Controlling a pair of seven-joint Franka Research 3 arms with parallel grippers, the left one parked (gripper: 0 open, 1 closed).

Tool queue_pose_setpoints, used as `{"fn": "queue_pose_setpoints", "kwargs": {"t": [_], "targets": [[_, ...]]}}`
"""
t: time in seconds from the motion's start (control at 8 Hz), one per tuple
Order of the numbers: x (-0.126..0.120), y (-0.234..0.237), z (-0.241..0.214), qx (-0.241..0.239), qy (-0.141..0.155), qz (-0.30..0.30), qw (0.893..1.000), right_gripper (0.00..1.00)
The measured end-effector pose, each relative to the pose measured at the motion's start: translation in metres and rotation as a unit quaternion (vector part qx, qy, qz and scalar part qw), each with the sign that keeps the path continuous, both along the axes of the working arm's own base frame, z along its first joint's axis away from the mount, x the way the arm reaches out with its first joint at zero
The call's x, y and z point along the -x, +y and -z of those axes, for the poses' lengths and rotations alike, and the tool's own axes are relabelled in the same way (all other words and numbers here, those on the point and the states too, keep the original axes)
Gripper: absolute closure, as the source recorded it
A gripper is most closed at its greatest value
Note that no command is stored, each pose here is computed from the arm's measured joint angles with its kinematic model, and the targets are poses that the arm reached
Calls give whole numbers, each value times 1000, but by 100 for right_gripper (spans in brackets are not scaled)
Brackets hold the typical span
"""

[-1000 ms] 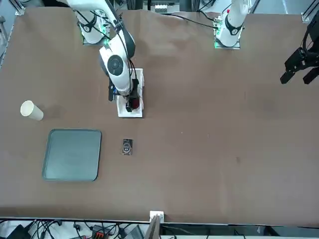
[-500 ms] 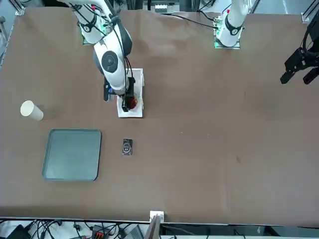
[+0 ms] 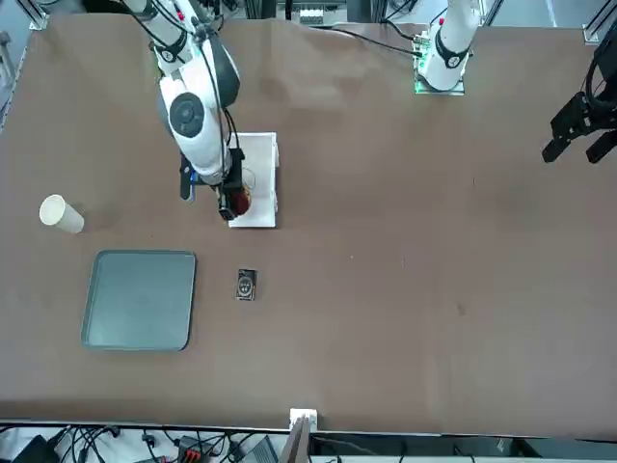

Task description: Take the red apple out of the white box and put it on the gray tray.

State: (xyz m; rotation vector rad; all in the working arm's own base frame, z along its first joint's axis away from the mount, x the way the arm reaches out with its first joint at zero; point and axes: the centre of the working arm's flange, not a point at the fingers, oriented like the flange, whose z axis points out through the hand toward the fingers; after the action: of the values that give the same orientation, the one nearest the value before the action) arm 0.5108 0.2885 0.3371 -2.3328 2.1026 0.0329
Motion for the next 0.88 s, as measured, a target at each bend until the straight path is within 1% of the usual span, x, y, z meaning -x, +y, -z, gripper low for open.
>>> {"fn": "queue_pose_setpoints", "kwargs": {"t": [0.38, 0.62, 0.88], "targets": [[-22, -17, -32, 8, 14, -36, 999, 14], [-41, -42, -46, 5, 6, -79, 997, 14], [-58, -71, -55, 1, -3, -136, 991, 14]]}}
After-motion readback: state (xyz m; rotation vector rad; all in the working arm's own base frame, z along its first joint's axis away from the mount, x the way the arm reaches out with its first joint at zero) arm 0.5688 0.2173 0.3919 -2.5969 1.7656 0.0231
